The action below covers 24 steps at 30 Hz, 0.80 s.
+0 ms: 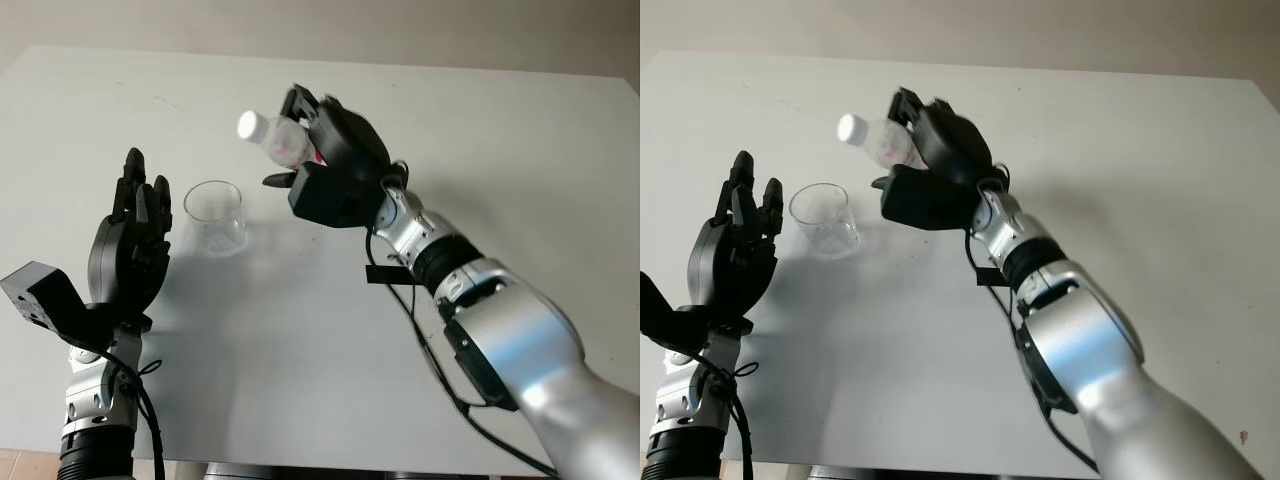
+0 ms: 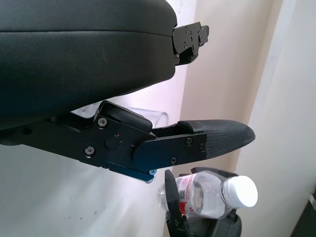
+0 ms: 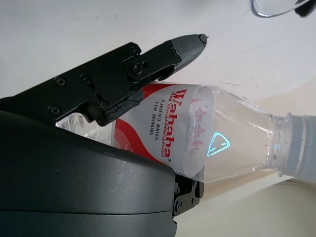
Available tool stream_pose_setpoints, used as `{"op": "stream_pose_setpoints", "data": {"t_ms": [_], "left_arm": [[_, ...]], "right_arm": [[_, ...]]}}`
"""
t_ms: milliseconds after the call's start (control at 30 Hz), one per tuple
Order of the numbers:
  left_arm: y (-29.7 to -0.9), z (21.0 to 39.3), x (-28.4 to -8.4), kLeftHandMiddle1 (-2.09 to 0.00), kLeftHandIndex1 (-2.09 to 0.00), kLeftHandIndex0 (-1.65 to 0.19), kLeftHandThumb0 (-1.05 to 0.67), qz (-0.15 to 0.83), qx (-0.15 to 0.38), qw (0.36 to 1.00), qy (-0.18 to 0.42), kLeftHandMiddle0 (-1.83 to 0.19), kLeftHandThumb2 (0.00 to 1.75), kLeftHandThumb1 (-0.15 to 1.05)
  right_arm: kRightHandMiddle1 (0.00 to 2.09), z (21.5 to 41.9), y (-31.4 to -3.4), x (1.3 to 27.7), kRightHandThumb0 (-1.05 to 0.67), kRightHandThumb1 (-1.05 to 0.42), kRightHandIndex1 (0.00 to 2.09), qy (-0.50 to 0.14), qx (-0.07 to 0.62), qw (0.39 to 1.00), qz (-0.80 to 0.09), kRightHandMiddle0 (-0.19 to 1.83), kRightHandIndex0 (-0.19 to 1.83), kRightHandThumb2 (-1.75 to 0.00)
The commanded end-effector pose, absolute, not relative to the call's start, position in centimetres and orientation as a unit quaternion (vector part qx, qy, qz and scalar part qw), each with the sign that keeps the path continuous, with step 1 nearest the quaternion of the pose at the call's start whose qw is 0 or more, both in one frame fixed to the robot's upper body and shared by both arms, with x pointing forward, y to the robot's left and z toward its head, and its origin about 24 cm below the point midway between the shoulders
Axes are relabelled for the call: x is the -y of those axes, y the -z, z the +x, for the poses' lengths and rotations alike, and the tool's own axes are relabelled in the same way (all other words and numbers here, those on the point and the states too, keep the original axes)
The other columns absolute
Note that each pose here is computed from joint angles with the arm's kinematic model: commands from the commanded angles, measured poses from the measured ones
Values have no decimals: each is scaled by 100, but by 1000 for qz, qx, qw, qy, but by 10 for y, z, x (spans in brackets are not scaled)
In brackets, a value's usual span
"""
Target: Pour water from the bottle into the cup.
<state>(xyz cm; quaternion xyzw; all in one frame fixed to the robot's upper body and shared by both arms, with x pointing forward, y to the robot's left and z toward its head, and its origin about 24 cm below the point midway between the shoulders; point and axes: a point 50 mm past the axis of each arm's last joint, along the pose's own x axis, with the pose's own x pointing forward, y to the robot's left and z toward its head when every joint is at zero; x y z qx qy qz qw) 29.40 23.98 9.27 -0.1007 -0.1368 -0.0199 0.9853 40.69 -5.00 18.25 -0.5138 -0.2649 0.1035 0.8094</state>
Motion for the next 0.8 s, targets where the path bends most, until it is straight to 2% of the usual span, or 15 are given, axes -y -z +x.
{"op": "stream_pose_setpoints", "data": {"t_ms": [0,267,333,367,400,500,533,600,667,767], "left_arm": [[-96,295,-242,-5,-5,18,-79,-101,148,984,17,16,60,105],[-95,294,-240,-6,-6,17,-80,-106,152,983,11,14,66,105],[-94,295,-240,-6,-6,17,-80,-105,152,983,10,14,66,105],[-94,295,-239,-6,-6,17,-80,-105,152,983,9,14,66,105],[-94,295,-239,-6,-6,17,-80,-106,152,983,9,14,66,105],[-94,294,-238,-5,-5,17,-80,-107,152,982,11,14,66,105],[-94,294,-238,-5,-5,18,-80,-107,152,982,10,14,66,105],[-94,293,-238,-5,-5,18,-80,-107,152,983,9,14,66,105],[-94,293,-238,-5,-5,18,-80,-107,152,983,9,14,66,105],[-92,293,-238,-5,-5,18,-80,-110,150,982,9,14,66,105]], "right_arm": [[209,409,-198,48,-14,-103,209,-92,286,792,-532,83,112,-25],[209,409,-207,39,-19,-105,209,-91,304,751,-579,58,104,-24],[199,409,-208,36,-22,-105,209,-89,306,738,-594,26,94,-16],[189,409,-208,35,-24,-105,209,-90,304,734,-601,22,91,-15],[173,409,-209,33,-27,-105,209,-93,303,728,-609,24,87,-14],[161,408,-209,28,-30,-104,209,-93,311,703,-633,28,81,-10],[143,407,-209,25,-32,-101,209,-88,320,691,-642,36,79,-7],[128,407,-209,23,-34,-96,209,-82,330,679,-651,45,79,-5],[128,406,-209,21,-36,-95,209,-76,335,663,-665,46,81,-5],[151,406,-209,16,-35,-95,209,-68,341,633,-691,39,83,-5]]}}
